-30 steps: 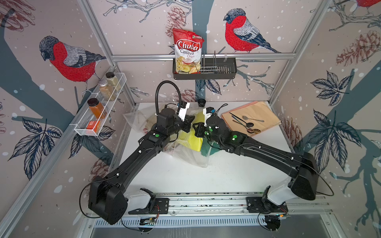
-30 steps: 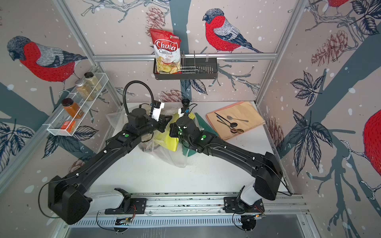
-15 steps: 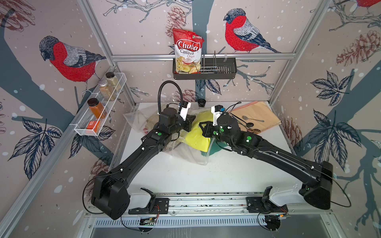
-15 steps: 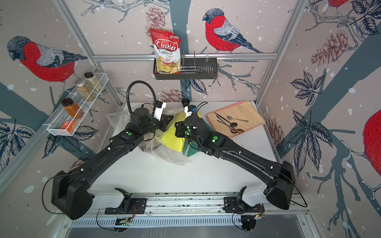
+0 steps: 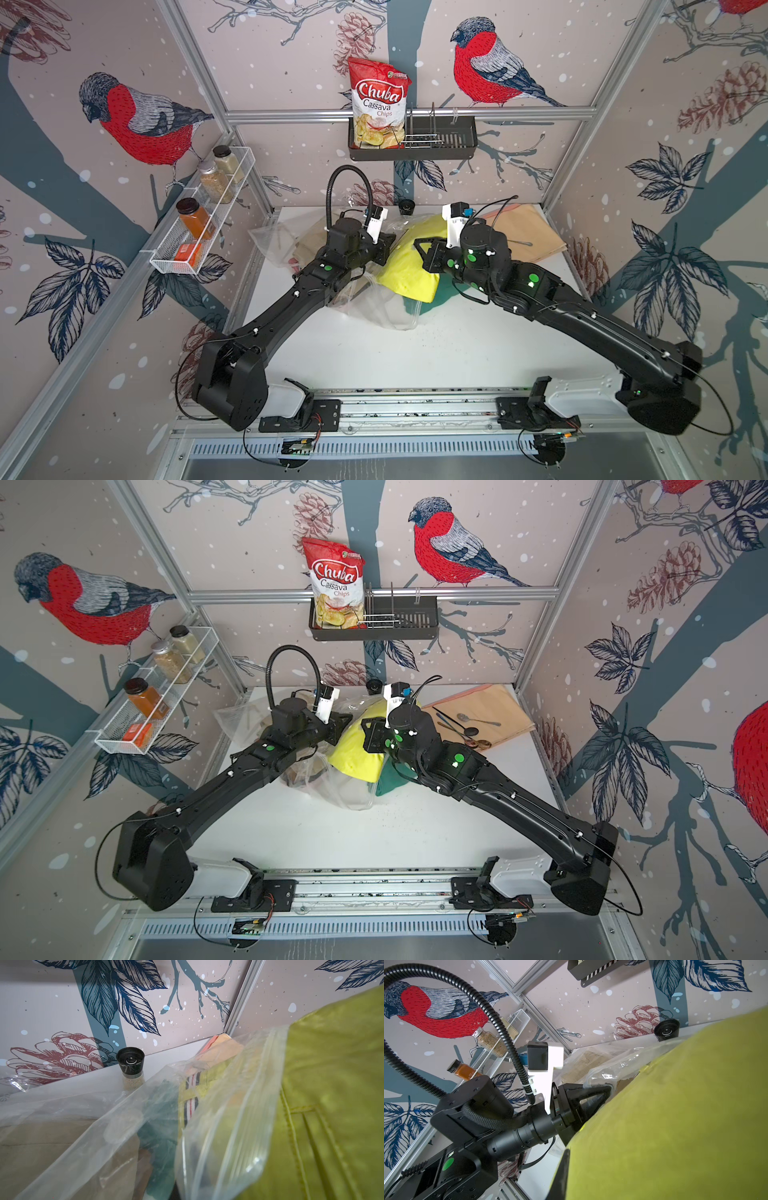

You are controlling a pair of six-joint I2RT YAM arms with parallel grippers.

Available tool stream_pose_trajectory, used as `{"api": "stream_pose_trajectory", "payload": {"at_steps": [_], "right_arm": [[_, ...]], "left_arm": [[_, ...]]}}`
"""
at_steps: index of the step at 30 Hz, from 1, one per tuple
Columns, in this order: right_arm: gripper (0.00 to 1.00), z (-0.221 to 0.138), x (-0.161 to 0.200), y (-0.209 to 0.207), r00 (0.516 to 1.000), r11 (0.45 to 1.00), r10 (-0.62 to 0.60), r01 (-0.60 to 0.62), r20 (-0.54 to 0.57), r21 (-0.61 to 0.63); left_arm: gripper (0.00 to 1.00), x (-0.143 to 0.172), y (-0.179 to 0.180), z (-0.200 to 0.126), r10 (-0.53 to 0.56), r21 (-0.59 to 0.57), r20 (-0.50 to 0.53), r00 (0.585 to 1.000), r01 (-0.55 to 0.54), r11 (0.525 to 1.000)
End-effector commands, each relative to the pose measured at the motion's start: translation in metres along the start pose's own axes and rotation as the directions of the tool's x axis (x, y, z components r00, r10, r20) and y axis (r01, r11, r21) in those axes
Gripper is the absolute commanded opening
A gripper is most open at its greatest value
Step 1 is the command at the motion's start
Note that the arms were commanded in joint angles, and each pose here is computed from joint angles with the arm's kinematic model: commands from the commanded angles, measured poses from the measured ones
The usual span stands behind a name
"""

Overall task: Take the trousers out of the vacuum bag
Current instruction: Take out the trousers from the vacuum bag, then place the trousers at the center of the board.

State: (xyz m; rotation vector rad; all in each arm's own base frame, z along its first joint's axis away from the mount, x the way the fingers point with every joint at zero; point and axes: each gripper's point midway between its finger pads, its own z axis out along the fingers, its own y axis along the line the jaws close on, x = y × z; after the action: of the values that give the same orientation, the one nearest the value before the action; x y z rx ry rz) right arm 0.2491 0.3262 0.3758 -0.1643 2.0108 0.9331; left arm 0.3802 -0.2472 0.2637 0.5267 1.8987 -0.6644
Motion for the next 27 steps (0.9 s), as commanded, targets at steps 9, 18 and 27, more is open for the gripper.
{"api": "stream_pose_trajectory", "payload": {"at_steps": [9, 18, 27], "right_arm": [[0.0, -0.056, -0.072, 0.041, 0.971, 0.984, 0.066, -0.025, 0.231, -0.175], [0.0, -0.075, -0.08, 0.049, 0.968, 0.974, 0.078, -0.022, 0.239, -0.226], [0.0, -0.098, -0.092, 0.042, 0.954, 0.978, 0.078, -0.017, 0.29, -0.207]], "left_arm": [[0.0, 0.045, 0.03, 0.009, -0.02, -0.134, -0.109, 0.994, 0.005, 0.991], [0.0, 0.068, 0.037, 0.023, -0.039, -0.142, -0.155, 0.987, 0.017, 0.99], [0.0, 0.068, 0.045, 0.015, -0.045, -0.195, -0.152, 0.987, 0.015, 0.981]]}}
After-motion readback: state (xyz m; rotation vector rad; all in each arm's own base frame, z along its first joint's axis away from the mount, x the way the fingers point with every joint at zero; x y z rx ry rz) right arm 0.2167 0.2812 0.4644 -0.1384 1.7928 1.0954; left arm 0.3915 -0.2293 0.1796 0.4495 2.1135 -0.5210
